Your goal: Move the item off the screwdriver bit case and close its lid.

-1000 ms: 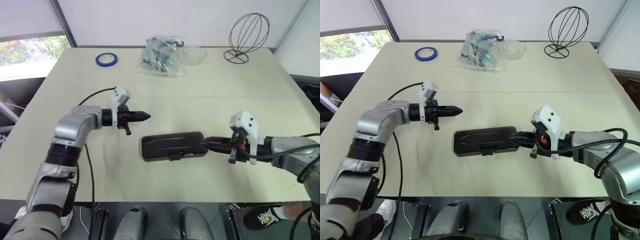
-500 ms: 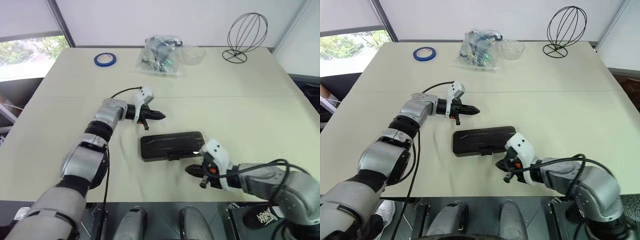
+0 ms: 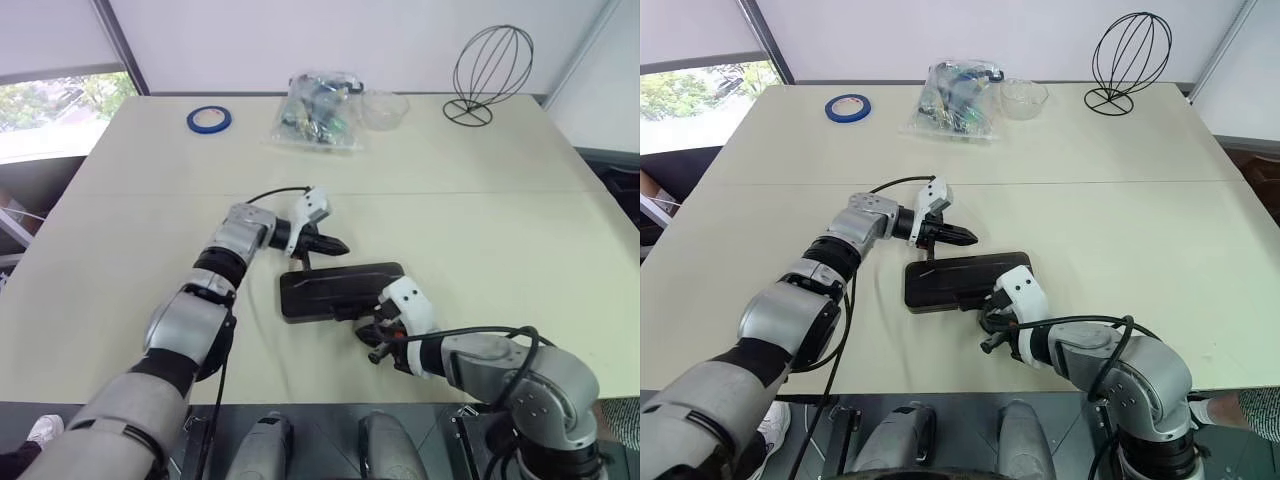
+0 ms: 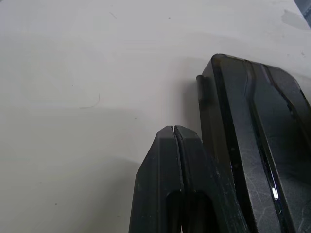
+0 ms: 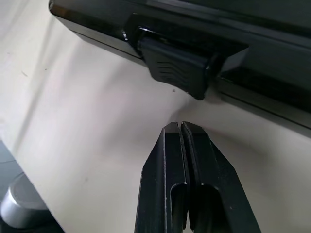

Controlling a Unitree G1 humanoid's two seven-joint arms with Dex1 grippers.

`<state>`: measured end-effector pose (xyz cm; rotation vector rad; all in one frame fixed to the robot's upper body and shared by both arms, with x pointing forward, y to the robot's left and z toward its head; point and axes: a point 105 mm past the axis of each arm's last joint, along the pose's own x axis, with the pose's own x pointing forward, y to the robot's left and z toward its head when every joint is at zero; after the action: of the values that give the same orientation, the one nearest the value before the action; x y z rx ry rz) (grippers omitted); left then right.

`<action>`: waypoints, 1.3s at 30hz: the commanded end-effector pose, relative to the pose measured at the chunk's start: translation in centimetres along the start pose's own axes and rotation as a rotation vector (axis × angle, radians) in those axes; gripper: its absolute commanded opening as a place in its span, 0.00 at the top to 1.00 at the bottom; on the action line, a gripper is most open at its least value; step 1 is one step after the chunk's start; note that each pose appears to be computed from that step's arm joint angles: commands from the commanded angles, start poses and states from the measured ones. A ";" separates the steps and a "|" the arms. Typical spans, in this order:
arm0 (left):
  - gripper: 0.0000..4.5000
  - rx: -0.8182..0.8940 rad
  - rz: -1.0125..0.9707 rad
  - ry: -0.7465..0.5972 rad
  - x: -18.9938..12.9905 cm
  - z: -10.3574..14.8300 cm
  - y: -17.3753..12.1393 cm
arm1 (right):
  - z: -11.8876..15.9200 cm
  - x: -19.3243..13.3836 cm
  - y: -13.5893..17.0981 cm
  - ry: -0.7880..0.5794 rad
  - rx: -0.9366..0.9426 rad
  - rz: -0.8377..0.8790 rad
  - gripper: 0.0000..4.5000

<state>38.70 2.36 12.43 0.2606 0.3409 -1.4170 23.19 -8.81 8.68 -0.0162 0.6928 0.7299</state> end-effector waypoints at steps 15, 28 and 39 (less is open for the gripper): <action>1.00 0.047 -0.112 -0.005 0.7 -0.2 -1.7 | 2.0 1.8 0.1 -0.086 0.002 -0.104 0.99; 1.00 0.052 -0.224 0.073 2.6 -3.5 -4.7 | 4.0 2.2 -0.2 -0.189 -0.057 -0.189 0.99; 1.00 0.045 -0.233 0.173 2.3 -7.6 -6.0 | 5.6 1.8 -1.2 -0.247 -0.108 -0.248 0.99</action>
<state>36.13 2.54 10.44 0.3766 0.2615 -1.4848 24.69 -4.88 8.13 -0.0884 0.6087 0.6959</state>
